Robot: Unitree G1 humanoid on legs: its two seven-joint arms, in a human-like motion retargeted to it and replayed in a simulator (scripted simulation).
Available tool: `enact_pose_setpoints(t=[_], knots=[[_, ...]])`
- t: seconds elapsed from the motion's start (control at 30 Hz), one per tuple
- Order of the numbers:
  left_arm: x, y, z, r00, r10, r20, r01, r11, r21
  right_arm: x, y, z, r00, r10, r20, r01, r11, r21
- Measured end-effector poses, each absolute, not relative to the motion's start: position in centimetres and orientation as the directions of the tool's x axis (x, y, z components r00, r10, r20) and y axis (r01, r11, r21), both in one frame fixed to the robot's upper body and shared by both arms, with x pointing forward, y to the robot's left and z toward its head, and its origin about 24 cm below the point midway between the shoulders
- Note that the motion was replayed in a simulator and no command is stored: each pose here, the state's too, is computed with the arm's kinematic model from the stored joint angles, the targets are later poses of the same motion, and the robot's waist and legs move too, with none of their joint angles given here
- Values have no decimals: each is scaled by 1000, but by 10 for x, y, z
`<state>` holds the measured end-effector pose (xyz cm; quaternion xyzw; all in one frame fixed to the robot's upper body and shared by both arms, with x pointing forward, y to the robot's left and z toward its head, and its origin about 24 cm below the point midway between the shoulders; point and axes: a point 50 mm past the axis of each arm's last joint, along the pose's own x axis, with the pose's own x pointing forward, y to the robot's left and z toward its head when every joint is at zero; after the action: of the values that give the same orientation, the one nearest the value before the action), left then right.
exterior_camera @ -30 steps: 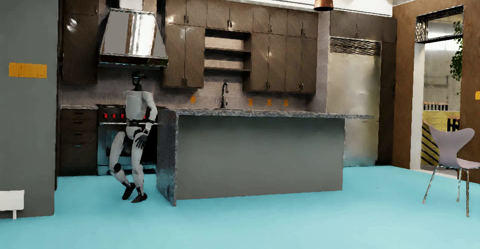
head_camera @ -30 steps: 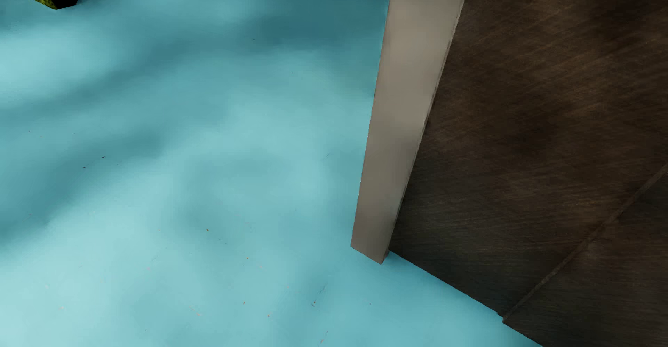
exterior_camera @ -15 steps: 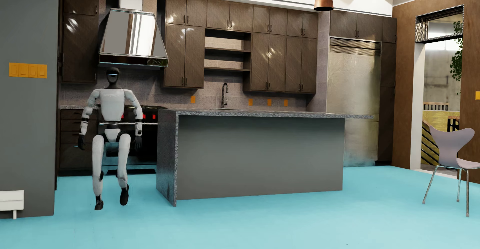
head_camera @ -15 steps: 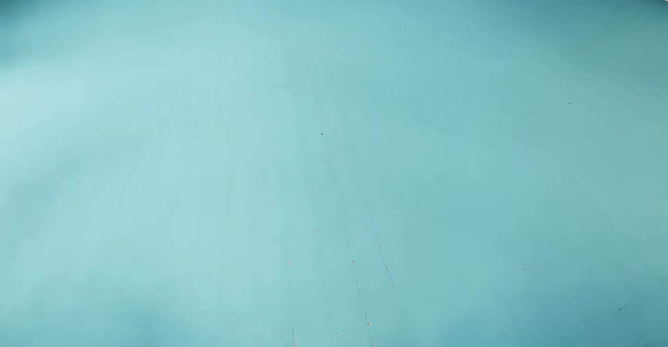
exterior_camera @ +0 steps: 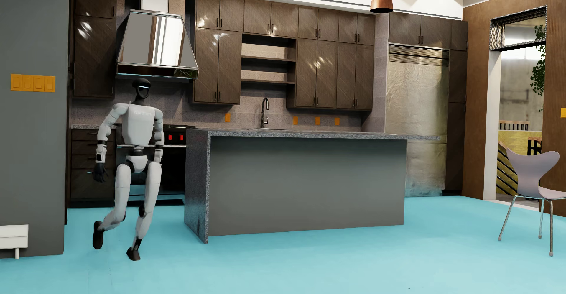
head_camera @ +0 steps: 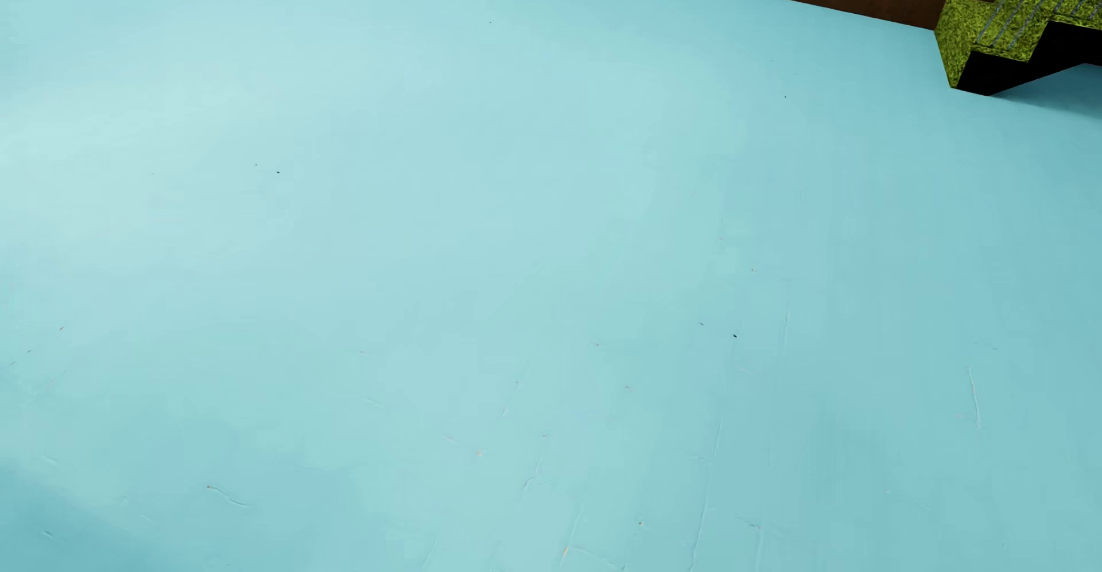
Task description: Head to the dark chair
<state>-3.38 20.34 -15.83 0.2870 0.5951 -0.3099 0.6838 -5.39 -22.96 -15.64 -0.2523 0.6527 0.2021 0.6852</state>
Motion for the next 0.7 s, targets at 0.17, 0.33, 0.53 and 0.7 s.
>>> enact_pose_setpoints(t=[0.17, 0.33, 0.53, 0.7], knots=[[93, 222, -129, 528, -42, -848, 533, 794, 293, -89, -221, -154, -50, -32, -998, -664, 748, 10], [103, 206, -133, 520, -92, -849, 587, 760, 277, -58, -244, -153, 48, -93, -994, -612, 784, -103], [-66, 192, -161, -35, -103, -994, 850, 520, -84, -25, -275, -145, 167, -188, -968, -488, 837, -247], [-68, 206, -156, -24, -78, -997, 829, 555, -63, -23, -256, -152, 149, -128, -981, -560, 806, -190]])
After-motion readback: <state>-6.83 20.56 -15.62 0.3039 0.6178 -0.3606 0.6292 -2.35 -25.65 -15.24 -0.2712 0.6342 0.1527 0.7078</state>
